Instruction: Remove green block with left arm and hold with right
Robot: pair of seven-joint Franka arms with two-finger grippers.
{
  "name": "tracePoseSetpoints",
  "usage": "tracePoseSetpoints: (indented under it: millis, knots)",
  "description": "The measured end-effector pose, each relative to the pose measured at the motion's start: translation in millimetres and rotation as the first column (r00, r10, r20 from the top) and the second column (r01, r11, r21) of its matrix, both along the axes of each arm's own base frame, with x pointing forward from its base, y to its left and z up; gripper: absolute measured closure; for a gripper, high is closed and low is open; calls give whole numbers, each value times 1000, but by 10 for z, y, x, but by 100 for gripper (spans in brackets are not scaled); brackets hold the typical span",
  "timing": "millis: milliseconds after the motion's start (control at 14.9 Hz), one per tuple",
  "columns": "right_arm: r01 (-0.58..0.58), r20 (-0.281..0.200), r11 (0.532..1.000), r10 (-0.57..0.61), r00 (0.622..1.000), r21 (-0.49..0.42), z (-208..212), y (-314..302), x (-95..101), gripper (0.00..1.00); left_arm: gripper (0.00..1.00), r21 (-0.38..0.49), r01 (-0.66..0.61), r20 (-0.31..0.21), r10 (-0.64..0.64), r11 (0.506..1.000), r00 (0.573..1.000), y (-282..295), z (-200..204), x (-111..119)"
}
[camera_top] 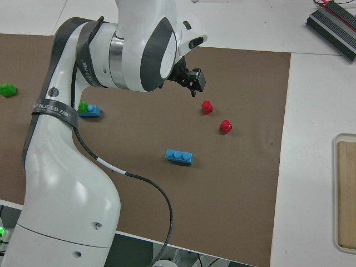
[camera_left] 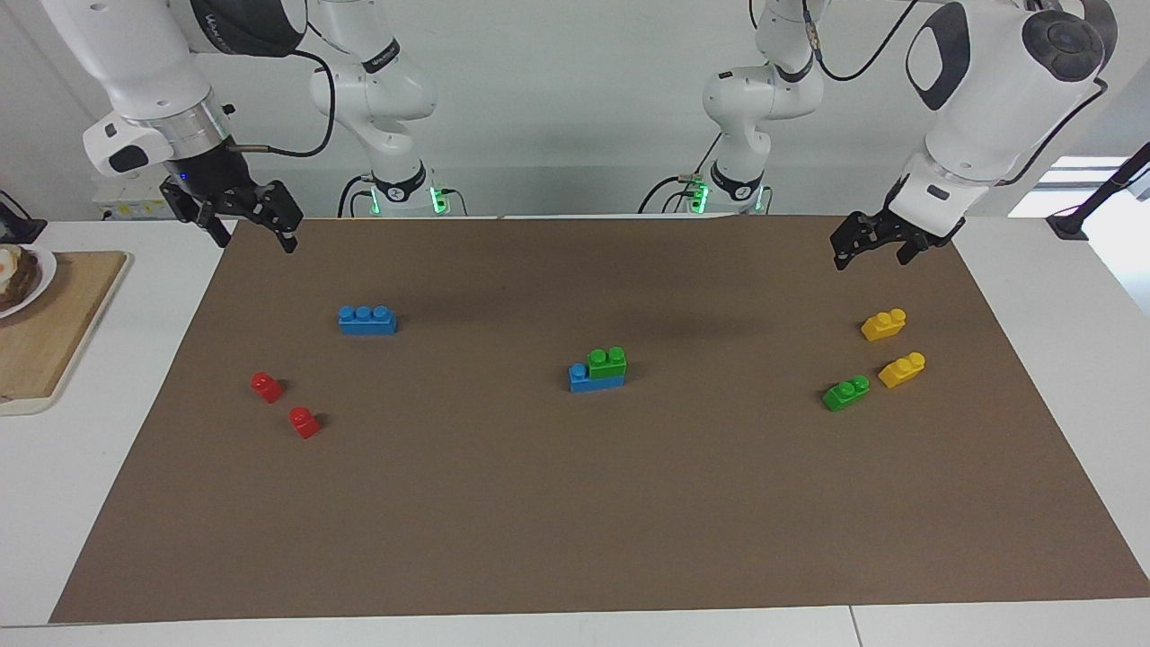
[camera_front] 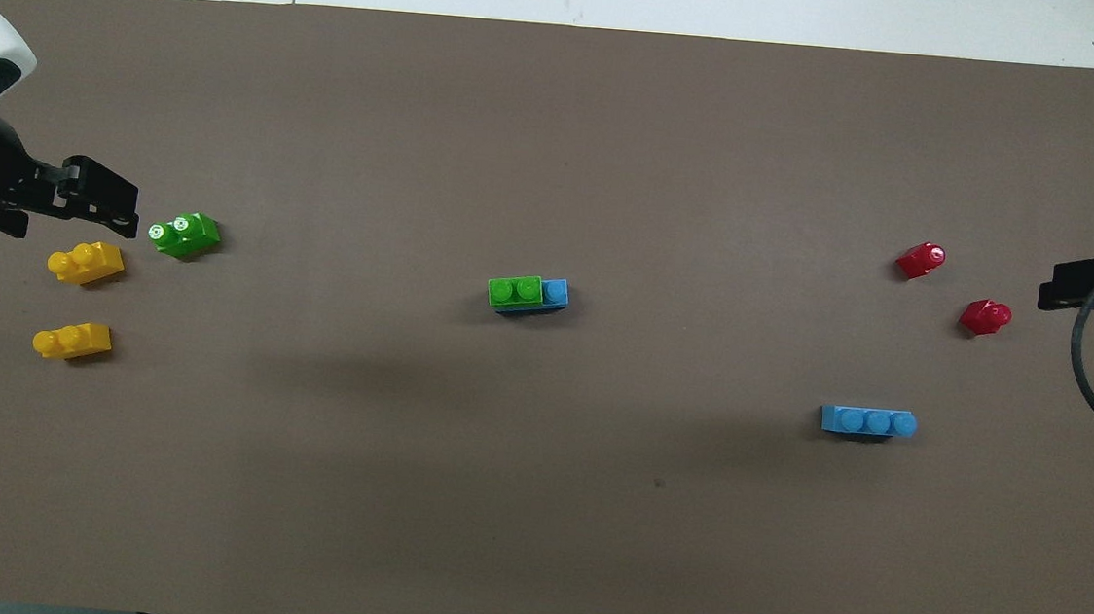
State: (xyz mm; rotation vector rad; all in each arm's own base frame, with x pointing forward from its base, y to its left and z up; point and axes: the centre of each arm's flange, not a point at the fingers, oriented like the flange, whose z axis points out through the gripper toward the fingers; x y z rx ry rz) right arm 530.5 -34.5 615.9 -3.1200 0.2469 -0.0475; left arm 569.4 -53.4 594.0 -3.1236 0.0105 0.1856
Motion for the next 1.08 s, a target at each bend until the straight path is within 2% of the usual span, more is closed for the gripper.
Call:
tracePoseSetpoints:
  millis: [538, 673, 808, 1077]
  knots:
    - [13, 0, 1000, -13, 1000, 1, -1, 0, 1, 0, 0, 0, 23, 0, -23, 1000, 1000, -128, 0, -13]
    - [130, -3, 991, -130, 991, 11, -5, 15, 4, 0, 0, 0, 24, 2, -24, 1000, 1000, -143, 1, -13]
    - [269, -14, 962, -269, 963, 45, -12, 69, 11, 0, 0, 1, 10, 5, -10, 1000, 1000, -137, 5, -9]
    - [508, -53, 858, -505, 861, 80, -42, 169, 33, 0, 0, 5, -34, 13, 34, 999, 999, -134, -11, 3]
